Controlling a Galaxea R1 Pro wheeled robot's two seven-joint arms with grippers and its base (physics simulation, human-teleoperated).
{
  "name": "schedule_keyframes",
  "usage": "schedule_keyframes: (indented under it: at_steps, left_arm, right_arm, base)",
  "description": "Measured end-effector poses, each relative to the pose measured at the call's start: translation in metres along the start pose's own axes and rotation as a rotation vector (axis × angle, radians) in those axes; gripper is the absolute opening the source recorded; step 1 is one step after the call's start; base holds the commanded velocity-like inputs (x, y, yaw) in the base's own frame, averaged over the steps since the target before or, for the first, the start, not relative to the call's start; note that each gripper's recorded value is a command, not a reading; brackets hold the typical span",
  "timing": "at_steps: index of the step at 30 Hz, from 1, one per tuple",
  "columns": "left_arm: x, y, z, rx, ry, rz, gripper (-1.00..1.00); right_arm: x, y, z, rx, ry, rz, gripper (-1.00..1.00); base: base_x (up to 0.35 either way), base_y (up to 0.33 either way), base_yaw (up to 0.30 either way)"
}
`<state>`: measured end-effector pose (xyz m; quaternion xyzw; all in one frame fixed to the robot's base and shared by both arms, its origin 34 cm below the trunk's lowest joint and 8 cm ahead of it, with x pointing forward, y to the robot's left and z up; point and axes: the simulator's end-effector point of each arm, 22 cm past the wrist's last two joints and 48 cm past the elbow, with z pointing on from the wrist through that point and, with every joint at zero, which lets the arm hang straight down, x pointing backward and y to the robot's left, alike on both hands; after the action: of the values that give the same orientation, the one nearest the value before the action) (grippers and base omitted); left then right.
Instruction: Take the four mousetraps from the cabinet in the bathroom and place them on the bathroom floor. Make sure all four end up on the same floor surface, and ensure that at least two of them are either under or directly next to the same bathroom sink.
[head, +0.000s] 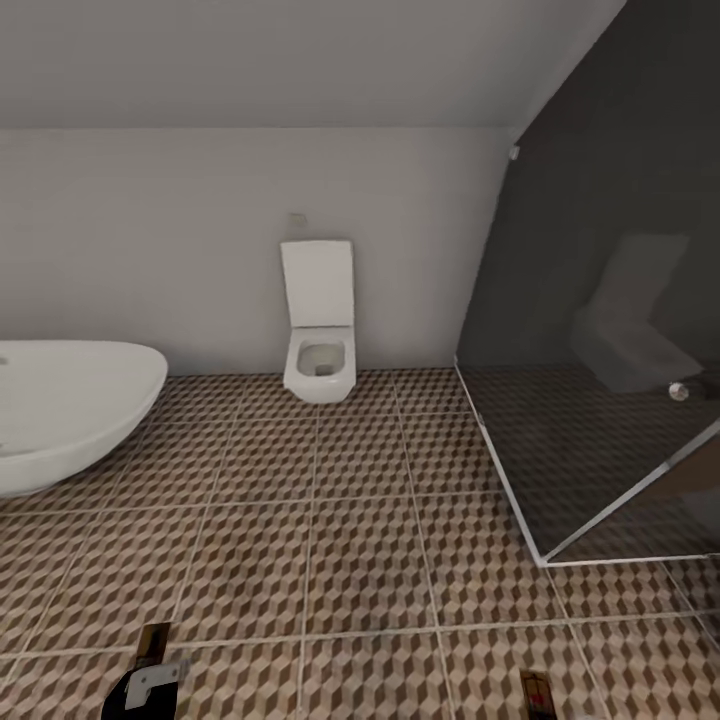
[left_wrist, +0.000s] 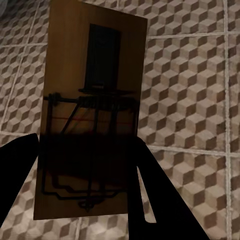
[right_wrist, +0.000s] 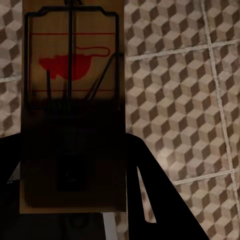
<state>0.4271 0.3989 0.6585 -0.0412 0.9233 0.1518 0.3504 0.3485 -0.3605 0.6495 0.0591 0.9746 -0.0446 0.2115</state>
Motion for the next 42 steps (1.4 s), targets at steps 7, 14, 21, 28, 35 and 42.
schedule_keyframes:
  at_steps: [7, 14, 21, 28, 35, 42]
  left_arm:
    - [0.0, 0.0, 0.0, 0.001, 0.001, 0.0, -1.0]
    - [0.0, 0.0, 0.0, 0.001, 0.001, 0.0, -1.0]
    - [0.0, 0.0, 0.0, 0.001, 0.001, 0.0, -1.0]
    - [0.0, 0.0, 0.0, 0.001, 0.001, 0.0, -1.0]
    - [0.0, -0.001, 0.0, 0.002, 0.002, 0.0, -1.0]
    - [0.028, -0.016, -0.004, 0.018, 0.124, 0.008, -1.0]
  right_arm:
    - [0.0, 0.0, 0.0, 0.0, 0.0, 0.001, -1.0]
    - [0.0, 0.001, 0.0, -0.001, 0.0, -0.001, -1.0]
    - [0.0, 0.0, 0.0, 0.0, -0.001, -0.001, -1.0]
    - [0.0, 0.0, 0.0, 0.0, 0.0, 0.001, -1.0]
    - [0.0, 0.0, 0.0, -0.001, -0.001, -0.002, -1.0]
    - [-0.015, 0.001, 0.0, -0.001, -0.064, -0.008, -1.0]
  base:
    - [0.179, 0.0, 0.017]
    - [0.182, 0.0, 0.051]
    - [0.182, 0.0, 0.238]
    - [0.179, 0.0, 0.055]
    - [0.1, 0.0, 0.004]
    - [0.01, 0.0, 0.0]
